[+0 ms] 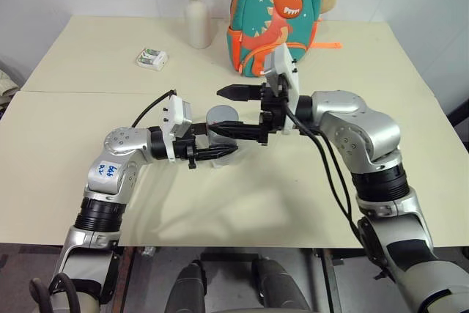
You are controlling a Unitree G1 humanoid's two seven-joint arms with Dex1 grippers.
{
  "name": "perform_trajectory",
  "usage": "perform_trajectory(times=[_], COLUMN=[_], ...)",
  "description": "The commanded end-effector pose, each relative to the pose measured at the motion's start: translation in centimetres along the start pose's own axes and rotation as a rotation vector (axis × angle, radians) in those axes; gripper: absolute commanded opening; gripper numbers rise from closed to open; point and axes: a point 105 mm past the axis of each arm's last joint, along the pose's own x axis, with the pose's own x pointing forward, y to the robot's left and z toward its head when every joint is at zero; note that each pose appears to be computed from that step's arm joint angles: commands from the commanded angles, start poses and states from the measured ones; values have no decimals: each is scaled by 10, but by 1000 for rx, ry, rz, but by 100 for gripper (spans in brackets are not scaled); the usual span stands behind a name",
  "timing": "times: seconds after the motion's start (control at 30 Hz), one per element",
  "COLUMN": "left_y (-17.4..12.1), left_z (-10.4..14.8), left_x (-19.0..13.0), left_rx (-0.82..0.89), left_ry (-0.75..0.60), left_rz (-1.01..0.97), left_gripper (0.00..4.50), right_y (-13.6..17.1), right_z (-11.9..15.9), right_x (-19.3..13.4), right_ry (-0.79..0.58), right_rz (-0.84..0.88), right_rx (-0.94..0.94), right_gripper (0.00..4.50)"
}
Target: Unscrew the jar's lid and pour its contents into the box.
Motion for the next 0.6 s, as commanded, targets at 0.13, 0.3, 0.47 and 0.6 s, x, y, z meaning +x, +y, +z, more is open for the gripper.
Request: perform_trajectory(times=[0.13, 0.3, 0.47, 0.6], left_y=[-5, -4, -2, -1], left_z=[14, 13, 12, 12], left_x=[-2, -3, -3, 0], left_rx=[58, 56, 56, 57], left_ry=[-25, -20, -16, -16], left_rz=[-37, -31, -22, -24], left_gripper=[205, 205, 205, 205], right_y=[-16, -10, 9, 15], right_z=[4, 8, 25, 23], right_x=[-44, -51, -31, -5], right_ry=[9, -18, -93, -97], right_rz=[-112, -69, 31, 41], right_rx=[-35, -22, -28, -32], right_gripper=[449, 449, 449, 449])
